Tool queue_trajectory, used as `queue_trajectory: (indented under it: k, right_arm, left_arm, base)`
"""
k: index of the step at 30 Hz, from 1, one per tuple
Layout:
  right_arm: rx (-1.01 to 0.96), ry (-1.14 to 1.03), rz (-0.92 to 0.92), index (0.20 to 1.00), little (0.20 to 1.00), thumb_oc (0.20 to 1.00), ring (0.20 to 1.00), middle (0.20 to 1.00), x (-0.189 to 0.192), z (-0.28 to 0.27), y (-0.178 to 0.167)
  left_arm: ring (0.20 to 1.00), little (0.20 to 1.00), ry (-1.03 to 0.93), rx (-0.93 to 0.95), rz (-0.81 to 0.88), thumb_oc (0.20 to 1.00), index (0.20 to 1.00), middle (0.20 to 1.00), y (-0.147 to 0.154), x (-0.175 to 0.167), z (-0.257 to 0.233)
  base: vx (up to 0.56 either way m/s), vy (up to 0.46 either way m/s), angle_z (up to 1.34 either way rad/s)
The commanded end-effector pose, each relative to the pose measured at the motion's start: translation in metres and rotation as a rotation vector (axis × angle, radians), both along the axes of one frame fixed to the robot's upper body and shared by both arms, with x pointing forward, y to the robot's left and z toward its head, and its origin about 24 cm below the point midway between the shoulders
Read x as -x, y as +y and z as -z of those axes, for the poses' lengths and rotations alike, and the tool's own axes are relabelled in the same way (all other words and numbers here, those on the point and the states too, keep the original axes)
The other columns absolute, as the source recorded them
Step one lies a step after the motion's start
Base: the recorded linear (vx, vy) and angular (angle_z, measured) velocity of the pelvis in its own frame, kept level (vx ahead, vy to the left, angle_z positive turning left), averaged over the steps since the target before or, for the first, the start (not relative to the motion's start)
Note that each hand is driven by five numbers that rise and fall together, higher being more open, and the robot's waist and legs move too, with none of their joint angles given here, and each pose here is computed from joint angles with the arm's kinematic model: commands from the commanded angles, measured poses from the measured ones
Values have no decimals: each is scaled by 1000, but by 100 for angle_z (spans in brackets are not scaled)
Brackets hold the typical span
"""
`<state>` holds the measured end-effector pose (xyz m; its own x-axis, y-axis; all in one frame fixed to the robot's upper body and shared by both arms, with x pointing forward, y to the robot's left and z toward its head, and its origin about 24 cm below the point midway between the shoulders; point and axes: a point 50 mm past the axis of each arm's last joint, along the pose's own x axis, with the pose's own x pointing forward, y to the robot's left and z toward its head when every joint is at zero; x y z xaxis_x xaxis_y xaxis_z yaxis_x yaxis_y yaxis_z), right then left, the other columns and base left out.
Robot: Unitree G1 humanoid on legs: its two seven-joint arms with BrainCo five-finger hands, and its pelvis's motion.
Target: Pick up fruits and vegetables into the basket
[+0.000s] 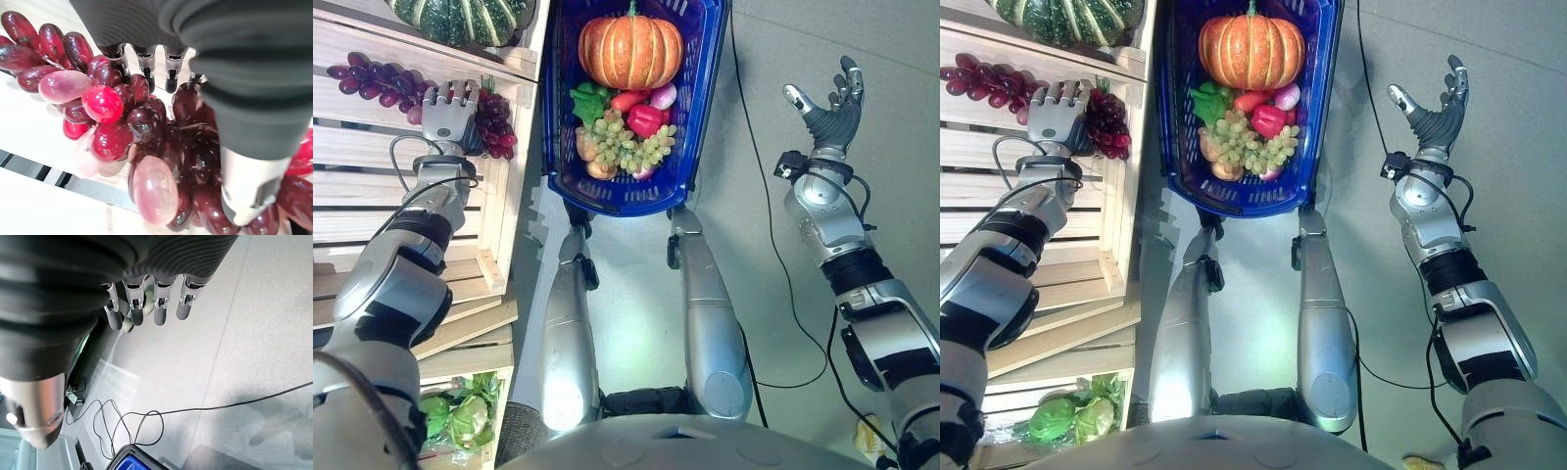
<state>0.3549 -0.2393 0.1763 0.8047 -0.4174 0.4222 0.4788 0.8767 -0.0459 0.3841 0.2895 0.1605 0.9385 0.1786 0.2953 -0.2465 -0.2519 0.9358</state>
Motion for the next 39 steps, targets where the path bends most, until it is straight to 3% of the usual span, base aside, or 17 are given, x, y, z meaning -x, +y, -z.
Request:
queue_trajectory:
  k: [1,2,3,4,5,20,24,33,39]
  right_arm:
    - [-40,-89,-17,1000,1000,1000,1000,1000,6,-11,-2]
    - [-40,-94,-22,1000,1000,1000,1000,1000,5,-12,0]
    - [-40,-96,-23,1000,1000,1000,1000,1000,5,-13,0]
    - [-40,-98,-24,1000,1000,1000,1000,1000,5,-14,1]
    - [-40,-100,-26,1000,1000,1000,1000,1000,6,-14,1]
    - [-47,-75,-72,1000,1000,1000,1000,1000,7,-9,10]
    - [-61,-67,-104,1000,1000,1000,1000,1000,8,-5,13]
    - [-96,-49,-197,1000,1000,1000,1000,1000,13,9,23]
    - [-108,-35,-231,1000,1000,1000,1000,1000,19,21,31]
  left_arm:
    - [1000,1000,25,-50,-154,1000,1000,1000,35,13,1]
    - [787,787,32,-48,-155,787,787,787,34,13,1]
    - [432,432,41,-47,-154,432,432,432,35,13,2]
    - [344,344,46,-45,-154,344,344,344,35,13,2]
    - [200,200,62,-40,-153,200,200,200,35,13,4]
    - [200,200,176,89,-161,200,200,200,33,17,29]
    - [200,200,154,225,-165,200,200,200,34,19,34]
    - [200,200,-55,928,-146,200,200,200,38,27,49]
    - [200,200,-259,1572,103,200,200,200,31,33,53]
  base:
    - [0,0,0]
    - [0,0,0]
    - [0,0,0]
    - [0,0,0]
    - [0,0,0]
    - [0,0,0]
    - [0,0,0]
    - [0,0,0]
    - [3,-10,0]
